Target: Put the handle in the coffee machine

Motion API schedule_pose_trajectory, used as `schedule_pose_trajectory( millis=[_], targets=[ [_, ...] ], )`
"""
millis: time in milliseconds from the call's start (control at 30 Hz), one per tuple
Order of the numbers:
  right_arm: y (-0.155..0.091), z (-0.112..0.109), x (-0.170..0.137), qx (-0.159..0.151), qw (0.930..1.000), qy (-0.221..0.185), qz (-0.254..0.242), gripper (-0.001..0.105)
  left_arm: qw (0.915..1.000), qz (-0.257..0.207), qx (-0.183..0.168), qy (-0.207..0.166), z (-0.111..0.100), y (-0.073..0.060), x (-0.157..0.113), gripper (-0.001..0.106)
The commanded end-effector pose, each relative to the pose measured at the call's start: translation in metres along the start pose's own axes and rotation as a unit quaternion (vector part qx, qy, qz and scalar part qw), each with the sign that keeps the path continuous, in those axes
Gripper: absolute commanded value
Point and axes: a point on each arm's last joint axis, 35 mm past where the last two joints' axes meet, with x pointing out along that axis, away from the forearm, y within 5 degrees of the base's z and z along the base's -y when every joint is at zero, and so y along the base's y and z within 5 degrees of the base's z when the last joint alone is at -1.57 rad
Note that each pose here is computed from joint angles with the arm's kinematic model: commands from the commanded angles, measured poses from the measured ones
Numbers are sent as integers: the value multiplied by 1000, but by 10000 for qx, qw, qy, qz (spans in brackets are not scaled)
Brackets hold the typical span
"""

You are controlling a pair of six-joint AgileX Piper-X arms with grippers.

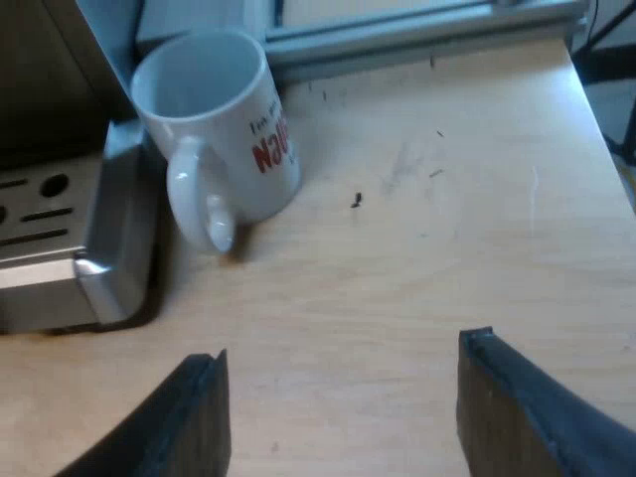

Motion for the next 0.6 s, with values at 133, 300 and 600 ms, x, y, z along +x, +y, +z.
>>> schedule_pose_trajectory(
  millis=[133, 300, 600],
  targets=[
    [-1, 31, -15, -235, 9983, -26, 525, 52, 9978, -622, 188, -107, 17, -6, -12, 63],
    [0, 49, -15, -375, 9915, 527, 1125, 52, 9928, -1140, 313, 203, 29, -11, -6, 63],
    [7, 81, -4, -692, 9708, 1094, 2018, 52, 9649, -2411, 680, 788, 34, -24, 8, 63]
  ],
)
